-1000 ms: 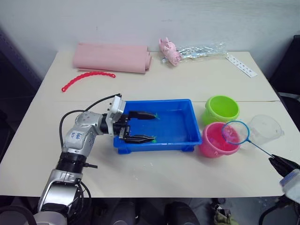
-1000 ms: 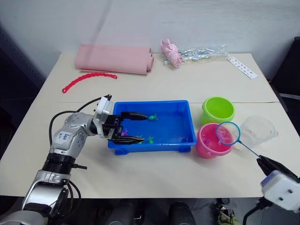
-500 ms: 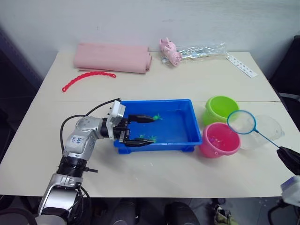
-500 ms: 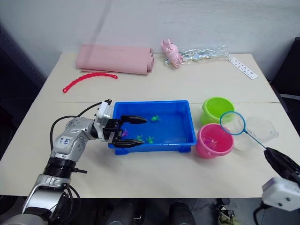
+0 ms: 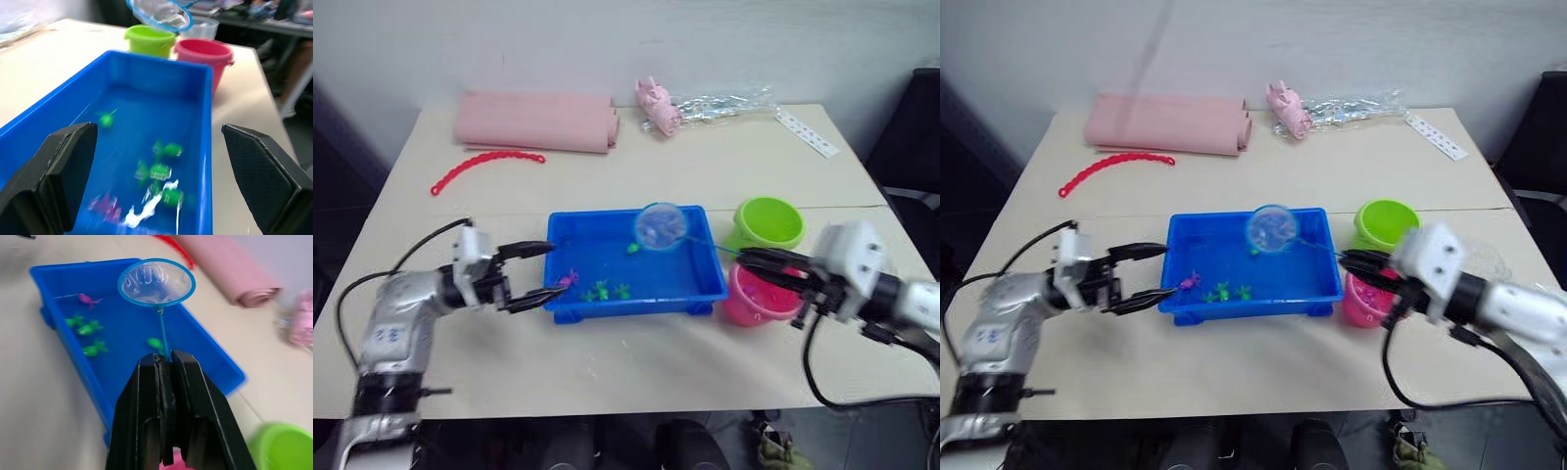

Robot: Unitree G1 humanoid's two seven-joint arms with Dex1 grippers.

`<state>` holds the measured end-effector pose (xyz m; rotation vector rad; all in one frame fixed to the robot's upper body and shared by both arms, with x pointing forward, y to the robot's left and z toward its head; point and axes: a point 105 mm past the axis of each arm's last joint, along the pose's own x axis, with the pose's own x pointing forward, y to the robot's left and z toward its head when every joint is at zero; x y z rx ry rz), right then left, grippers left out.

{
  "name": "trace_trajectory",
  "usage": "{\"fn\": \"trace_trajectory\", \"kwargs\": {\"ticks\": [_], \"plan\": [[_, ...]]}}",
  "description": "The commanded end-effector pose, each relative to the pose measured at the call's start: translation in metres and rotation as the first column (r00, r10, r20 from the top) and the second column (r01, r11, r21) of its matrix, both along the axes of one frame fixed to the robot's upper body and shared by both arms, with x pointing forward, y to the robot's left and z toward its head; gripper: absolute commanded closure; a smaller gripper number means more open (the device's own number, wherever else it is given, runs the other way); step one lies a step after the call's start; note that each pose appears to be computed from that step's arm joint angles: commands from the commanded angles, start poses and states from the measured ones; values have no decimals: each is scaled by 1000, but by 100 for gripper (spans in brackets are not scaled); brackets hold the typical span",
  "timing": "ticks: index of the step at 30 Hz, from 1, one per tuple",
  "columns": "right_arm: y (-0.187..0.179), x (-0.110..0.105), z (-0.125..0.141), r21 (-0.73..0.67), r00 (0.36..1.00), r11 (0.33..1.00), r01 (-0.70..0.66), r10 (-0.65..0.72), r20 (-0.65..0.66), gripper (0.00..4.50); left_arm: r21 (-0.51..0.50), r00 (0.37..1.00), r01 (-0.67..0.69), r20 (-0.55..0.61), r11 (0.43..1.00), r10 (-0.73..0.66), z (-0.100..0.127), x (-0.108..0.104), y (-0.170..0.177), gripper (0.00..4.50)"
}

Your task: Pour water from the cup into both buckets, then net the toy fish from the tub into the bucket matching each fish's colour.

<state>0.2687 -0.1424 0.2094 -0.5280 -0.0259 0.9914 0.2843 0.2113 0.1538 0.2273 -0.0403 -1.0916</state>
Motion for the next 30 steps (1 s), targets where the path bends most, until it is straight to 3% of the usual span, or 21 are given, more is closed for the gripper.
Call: {"fn": "trace_trajectory", "kwargs": {"ticks": [1,9,15,23,30], "plan": [[32,21,-17,-72,992,992,-106,101,-71,450,11,992,-126,25,992,125,9,-14,31,5],[59,55,-38,-225,990,966,-128,110,-91,450,76,970,-238,-32,968,241,5,-43,62,5],[72,77,-44,-330,992,936,-126,122,-33,450,102,972,-224,-52,969,230,8,-45,61,5],[89,79,-58,-377,983,908,-183,176,-55,450,134,976,-193,-72,972,203,4,-43,54,5],[107,72,-62,-314,970,919,-239,214,-113,450,169,979,-169,-86,971,185,2,-37,58,5]]}}
